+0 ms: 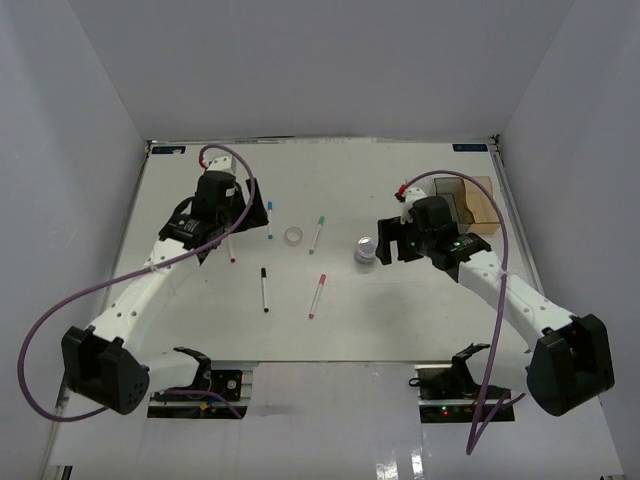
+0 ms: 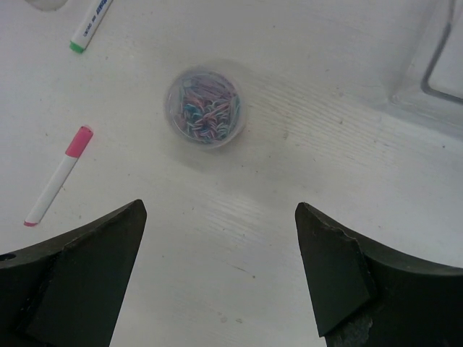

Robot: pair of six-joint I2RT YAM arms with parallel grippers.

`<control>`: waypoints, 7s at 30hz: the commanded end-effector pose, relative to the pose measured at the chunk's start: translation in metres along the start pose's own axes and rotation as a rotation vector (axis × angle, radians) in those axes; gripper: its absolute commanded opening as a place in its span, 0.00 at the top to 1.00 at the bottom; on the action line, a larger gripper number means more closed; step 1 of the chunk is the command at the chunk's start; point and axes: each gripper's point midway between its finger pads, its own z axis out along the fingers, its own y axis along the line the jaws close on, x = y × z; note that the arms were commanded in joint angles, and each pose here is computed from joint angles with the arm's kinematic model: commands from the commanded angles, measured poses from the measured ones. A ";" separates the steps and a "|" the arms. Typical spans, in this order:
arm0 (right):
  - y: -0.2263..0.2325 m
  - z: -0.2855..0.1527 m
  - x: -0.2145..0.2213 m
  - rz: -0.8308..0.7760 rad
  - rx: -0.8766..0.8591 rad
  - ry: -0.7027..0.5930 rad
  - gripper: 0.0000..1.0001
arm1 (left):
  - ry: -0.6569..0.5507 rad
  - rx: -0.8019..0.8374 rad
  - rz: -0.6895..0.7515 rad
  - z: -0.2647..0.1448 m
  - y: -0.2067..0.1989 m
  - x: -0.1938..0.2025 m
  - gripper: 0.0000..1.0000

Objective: Sort the stationery into containers
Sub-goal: Place the stationery at the center of the board, then pick up the stationery from the center of the board, then place the stationery in the storage box, then pick up the stationery from the center of the board, then place the stationery at the center of the board.

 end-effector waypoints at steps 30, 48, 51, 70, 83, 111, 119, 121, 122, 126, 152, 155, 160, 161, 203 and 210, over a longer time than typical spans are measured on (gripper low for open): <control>0.028 0.102 -0.016 -0.120 0.087 0.058 0.26 | -0.096 -0.122 0.001 -0.023 0.076 0.053 0.02; -0.015 0.042 -0.109 -0.075 0.273 -0.140 0.61 | -0.084 -0.111 0.003 -0.021 0.074 0.057 0.02; -0.061 0.026 -0.125 0.010 0.366 -0.155 0.61 | -0.088 -0.107 0.003 -0.022 0.074 0.055 0.02; -0.300 -0.002 -0.118 0.468 0.787 -0.151 0.58 | -0.080 -0.077 0.002 -0.022 0.069 0.058 0.02; -0.330 0.036 -0.102 0.520 0.792 -0.088 0.55 | -0.049 -0.075 0.012 -0.016 0.068 0.064 0.02; -0.338 0.050 -0.117 0.559 0.763 -0.122 0.21 | -0.036 -0.082 0.014 -0.013 0.069 0.067 0.02; -0.301 -0.006 -0.154 0.505 0.690 -0.243 0.16 | -0.030 -0.087 0.009 -0.011 0.070 0.069 0.02; -0.282 -0.032 -0.169 0.476 0.653 -0.307 0.11 | -0.027 -0.091 0.005 -0.009 0.069 0.068 0.02; -0.273 -0.039 -0.170 0.466 0.630 -0.323 0.10 | -0.011 -0.101 0.007 -0.006 0.070 0.070 0.02; -0.217 -0.074 -0.155 0.417 0.496 -0.398 0.02 | 0.011 -0.119 -0.006 0.004 0.071 0.068 0.02; -0.060 -0.112 -0.068 0.103 0.043 -0.641 0.10 | 0.128 -0.392 -0.085 0.182 0.125 -0.017 0.02; -0.059 -0.110 -0.066 0.095 0.040 -0.635 0.10 | 0.142 -0.408 -0.081 0.190 0.132 -0.013 0.02; -0.059 -0.108 -0.065 0.093 0.035 -0.628 0.10 | 0.174 -0.397 -0.088 0.199 0.132 -0.003 0.05; -0.059 -0.108 -0.065 0.092 0.035 -0.630 0.10 | 0.177 -0.389 -0.088 0.199 0.131 -0.003 0.09; -0.049 -0.121 -0.063 0.097 0.019 -0.614 0.10 | 0.320 0.316 0.547 0.117 -0.270 0.198 0.41; -0.050 -0.122 -0.063 0.096 0.023 -0.612 0.10 | 0.277 0.339 0.525 0.100 -0.279 0.177 0.10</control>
